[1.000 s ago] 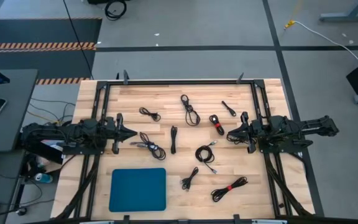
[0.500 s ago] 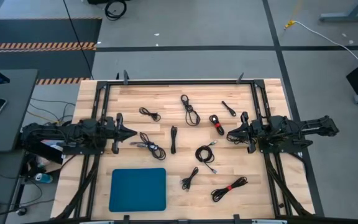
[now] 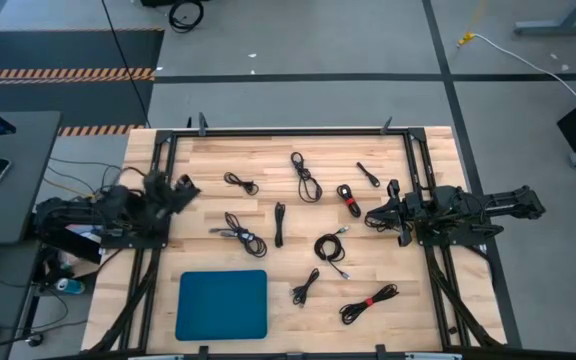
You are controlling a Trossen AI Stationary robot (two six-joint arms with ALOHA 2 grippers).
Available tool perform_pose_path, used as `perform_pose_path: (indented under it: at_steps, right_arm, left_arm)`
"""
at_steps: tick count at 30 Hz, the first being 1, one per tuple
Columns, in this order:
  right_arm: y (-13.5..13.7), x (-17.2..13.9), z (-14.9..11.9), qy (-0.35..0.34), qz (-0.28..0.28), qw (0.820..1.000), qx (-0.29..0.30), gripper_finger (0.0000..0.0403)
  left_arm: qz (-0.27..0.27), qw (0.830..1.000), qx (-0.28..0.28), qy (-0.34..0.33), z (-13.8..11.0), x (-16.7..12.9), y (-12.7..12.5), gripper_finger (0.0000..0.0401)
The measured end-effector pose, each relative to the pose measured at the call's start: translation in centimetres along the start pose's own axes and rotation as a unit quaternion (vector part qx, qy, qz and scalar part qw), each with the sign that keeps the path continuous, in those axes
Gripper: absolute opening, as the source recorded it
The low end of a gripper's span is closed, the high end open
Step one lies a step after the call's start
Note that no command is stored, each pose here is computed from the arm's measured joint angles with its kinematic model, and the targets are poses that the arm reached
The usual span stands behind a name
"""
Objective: Pick and place USB-C Cables
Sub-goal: Put the black charger cable into the blue bin
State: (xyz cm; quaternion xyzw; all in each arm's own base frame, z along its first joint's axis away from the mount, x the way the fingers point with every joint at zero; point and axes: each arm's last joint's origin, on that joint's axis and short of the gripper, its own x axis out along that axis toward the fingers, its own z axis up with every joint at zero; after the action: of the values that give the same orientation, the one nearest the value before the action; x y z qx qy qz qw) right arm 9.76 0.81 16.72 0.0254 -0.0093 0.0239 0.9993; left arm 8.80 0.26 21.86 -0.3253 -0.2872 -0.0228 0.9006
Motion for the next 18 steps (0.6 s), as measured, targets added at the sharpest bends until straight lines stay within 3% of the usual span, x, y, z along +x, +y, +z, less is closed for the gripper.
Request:
perform_pose_path:
  at_steps: [6, 13, 18]
  right_arm:
    - [0.0, 0.0, 0.5, -0.025, 0.001, 1.0, 0.001, 0.0023]
    - [0.0, -0.5, 2.9, -0.153, -0.013, 0.988, 0.011, 0.0022]
    - [-0.2, -0.9, 3.9, -0.211, -0.034, 0.975, 0.054, 0.0023]
  left_arm:
    - [-0.013, 0.999, 0.038, -0.024, 0.4, 0.0, -0.3, 0.002]
    - [0.001, 0.998, 0.053, -0.033, 0.5, 0.0, -0.2, 0.002]
    - [0.004, 0.998, 0.057, -0.035, 0.5, 0.0, -0.2, 0.002]
